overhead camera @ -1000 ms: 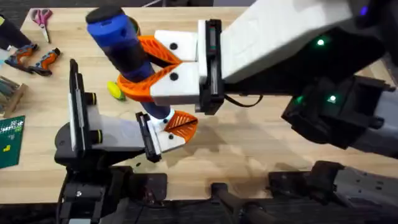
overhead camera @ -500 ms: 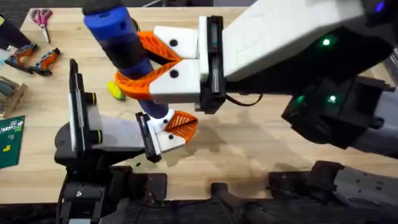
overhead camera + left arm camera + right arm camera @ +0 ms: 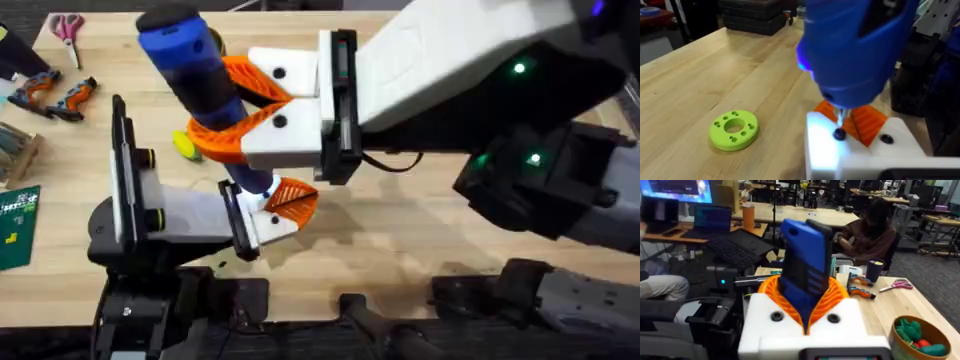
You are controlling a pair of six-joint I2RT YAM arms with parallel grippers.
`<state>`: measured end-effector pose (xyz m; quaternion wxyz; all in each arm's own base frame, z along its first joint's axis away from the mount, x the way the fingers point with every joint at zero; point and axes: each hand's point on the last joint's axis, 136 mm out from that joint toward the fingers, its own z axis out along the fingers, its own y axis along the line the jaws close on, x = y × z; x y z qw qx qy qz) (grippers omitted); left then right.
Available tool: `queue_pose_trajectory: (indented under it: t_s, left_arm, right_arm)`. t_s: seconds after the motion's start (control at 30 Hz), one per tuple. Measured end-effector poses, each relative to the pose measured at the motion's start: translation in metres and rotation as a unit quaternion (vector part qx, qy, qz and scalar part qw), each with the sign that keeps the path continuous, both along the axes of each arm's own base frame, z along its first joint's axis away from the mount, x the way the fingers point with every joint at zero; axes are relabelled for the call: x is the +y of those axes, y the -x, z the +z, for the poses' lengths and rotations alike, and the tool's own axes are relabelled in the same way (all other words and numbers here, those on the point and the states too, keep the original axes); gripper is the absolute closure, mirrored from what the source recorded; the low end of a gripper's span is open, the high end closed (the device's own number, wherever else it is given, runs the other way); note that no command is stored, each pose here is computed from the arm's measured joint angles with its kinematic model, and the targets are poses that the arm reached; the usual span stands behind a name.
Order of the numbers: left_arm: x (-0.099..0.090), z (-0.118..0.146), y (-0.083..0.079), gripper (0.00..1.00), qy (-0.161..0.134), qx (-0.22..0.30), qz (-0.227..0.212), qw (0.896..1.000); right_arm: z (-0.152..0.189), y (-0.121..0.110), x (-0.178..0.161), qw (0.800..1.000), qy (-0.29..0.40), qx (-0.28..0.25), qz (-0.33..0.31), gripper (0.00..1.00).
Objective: Pick up the gripper from the table and insert it into the empty holder that is missing its gripper. Then pick up a screw, insert it into the mounting hole, and use the screwdriver to tighten it. Finally, clean up the table by picking up the vegetable and placing it into the bucket.
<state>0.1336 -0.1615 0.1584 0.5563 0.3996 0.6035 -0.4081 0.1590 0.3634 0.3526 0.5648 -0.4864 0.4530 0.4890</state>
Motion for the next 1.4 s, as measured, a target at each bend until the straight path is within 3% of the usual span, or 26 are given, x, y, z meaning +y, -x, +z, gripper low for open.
queue_pose_trajectory:
  t_s: [1.4]
  left_arm:
    - [0.0, 0.0, 0.0, 0.995, 0.0, 0.0, 0.0, 1.0]
  right_arm:
    - [-0.0098, -0.0026, 0.0038, 1.0, 0.013, 0.017, 0.001, 0.975]
